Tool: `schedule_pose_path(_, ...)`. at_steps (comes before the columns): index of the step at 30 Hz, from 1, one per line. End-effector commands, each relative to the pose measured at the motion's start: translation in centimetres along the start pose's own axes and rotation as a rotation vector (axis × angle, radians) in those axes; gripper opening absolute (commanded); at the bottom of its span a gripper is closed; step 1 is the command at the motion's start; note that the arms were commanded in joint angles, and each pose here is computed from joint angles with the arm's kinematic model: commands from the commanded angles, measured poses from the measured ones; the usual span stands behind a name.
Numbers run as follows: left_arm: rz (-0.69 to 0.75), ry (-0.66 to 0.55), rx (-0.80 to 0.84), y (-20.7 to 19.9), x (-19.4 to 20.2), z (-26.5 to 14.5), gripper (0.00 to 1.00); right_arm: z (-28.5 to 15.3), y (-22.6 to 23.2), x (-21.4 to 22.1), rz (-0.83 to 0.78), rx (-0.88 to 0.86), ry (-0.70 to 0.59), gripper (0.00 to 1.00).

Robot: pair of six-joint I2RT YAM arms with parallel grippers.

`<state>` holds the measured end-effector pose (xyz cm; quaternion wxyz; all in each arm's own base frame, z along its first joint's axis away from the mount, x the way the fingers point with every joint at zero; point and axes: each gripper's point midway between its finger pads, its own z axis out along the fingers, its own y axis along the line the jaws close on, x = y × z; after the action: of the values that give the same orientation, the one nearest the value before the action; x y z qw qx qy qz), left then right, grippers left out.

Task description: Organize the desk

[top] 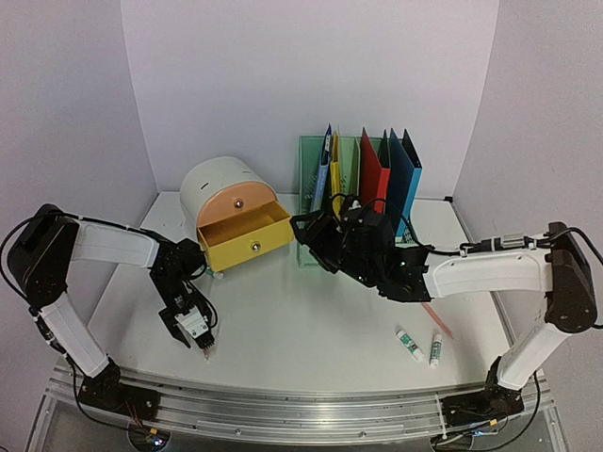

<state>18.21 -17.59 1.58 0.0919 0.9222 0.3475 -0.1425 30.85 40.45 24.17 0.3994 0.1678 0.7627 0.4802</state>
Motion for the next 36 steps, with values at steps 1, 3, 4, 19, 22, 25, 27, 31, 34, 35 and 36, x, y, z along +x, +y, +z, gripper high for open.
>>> schedule_pose_path(1, 0.07, 0.028, -0.013, 1.3, 0.6, 0.5, 0.52, -1.1, 0.2, -1.3, -0.066, 0.023, -0.045, 0.66)
schedule_pose_path(3, 0.063, 0.035, -0.006, 1.2, 0.7, 1.0, 0.43, -1.1, 0.2, -1.5, -0.077, 0.027, -0.05, 0.66)
schedule_pose_path(4, 0.058, 0.035, 0.005, 1.0, 0.7, 1.1, 0.36, -1.1, 0.3, -1.5, -0.081, 0.028, -0.052, 0.66)
schedule_pose_path(19, -0.283, -0.183, -0.148, 6.3, -4.9, -7.4, 0.0, -2.2, 0.1, -3.4, -0.108, 0.058, -0.128, 0.67)
schedule_pose_path(22, -0.47, -0.352, -0.229, 10.8, -8.1, -13.3, 0.0, -2.8, -0.2, -4.2, -0.115, 0.074, -0.162, 0.67)
schedule_pose_path(25, -0.688, -0.444, -0.359, 15.9, -9.0, -19.4, 0.0, -3.7, -0.3, -5.3, -0.124, 0.092, -0.207, 0.68)
schedule_pose_path(27, -0.813, -0.44, -0.51, 19.4, -7.8, -22.6, 0.0, -4.1, -0.5, -5.8, -0.139, 0.107, -0.225, 0.68)
schedule_pose_path(31, -1.037, -0.324, -0.813, 23.3, -2.9, -26.5, 0.0, -4.7, -0.4, -6.4, -0.154, 0.119, -0.246, 0.69)
schedule_pose_path(34, -1.103, -0.258, -0.871, 23.9, -0.6, -26.0, 0.0, -5.1, -0.6, -6.8, -0.153, 0.127, -0.26, 0.69)
schedule_pose_path(35, -1.129, -0.258, -0.869, 24.1, -0.4, -25.8, 0.0, -5.2, -0.6, -6.9, -0.152, 0.127, -0.263, 0.69)
schedule_pose_path(36, -1.15, -0.256, -0.856, 24.2, -0.2, -25.4, 0.0, -5.3, -0.5, -7.0, -0.154, 0.128, -0.265, 0.69)
